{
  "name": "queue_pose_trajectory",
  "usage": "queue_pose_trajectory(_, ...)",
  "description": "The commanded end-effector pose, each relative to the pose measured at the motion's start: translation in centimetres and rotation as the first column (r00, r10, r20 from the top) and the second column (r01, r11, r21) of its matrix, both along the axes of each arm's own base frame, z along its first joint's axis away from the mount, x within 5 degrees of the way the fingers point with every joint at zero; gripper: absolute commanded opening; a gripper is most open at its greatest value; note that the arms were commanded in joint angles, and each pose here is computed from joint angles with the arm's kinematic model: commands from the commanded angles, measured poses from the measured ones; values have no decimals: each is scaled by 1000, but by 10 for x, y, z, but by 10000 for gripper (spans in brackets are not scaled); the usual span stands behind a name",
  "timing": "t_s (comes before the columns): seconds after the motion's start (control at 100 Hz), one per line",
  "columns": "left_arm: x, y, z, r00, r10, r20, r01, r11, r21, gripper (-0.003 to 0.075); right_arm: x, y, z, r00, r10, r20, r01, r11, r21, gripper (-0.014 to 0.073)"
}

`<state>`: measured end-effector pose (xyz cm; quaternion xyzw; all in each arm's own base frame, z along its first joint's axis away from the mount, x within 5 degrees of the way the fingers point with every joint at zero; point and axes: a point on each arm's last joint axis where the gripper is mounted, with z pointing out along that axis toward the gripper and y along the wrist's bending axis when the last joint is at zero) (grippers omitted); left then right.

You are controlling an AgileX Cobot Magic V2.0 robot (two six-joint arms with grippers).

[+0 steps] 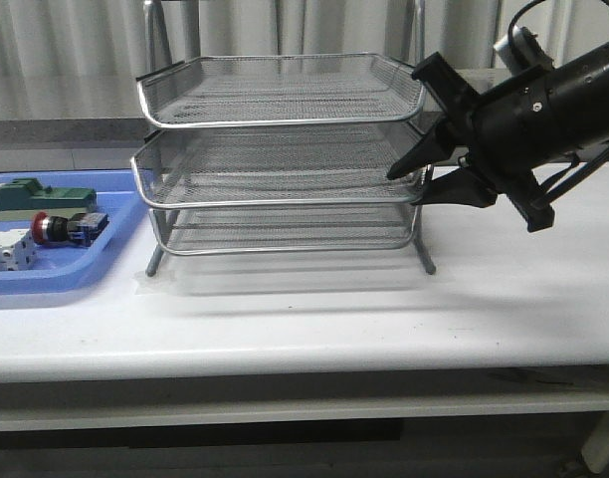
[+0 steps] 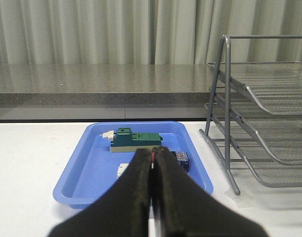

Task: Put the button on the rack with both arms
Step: 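Reach the right gripper to the middle wire tray's front edge and grasp, then pull the middle wire tray out toward the robot with the right gripper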

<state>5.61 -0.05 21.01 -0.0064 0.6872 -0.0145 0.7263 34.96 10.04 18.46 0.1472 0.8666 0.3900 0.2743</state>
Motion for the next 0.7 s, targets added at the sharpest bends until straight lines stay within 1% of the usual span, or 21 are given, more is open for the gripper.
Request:
queue_pose_trajectory(0.0,-1,-1,-7,997,-17,69,18,1000,-13,-20,1,4,25,997,25,74,-29,998,60,136)
queue_pose_trajectory(0.09,-1,-1,-7,997,-17,69,18,1000,-13,-20,0,5,25,997,29,75,-34,997,63,45)
queue_pose_trajectory(0.16,-1,-1,-7,997,-17,69,18,1000,-13,-20,0,5,26,997,32,75,-37,997,66,10)
queue_pose_trajectory(0.36,-1,-1,-7,997,-17,69,18,1000,-13,-20,-2,5,22,997,38,65,-42,997,62,6)
queue_pose_trajectory(0.51,-1,-1,-7,997,-17,69,18,1000,-13,-20,-12,4,10,997,66,26,-67,997,30,6)
queue_pose_trajectory(0.6,-1,-1,-7,997,-17,69,18,1000,-13,-20,-20,3,2,997,76,-3,-76,997,25,6)
queue_pose_trajectory(0.69,-1,-1,-7,997,-17,69,18,1000,-13,-20,-28,2,-3,996,93,-11,-93,996,8,6)
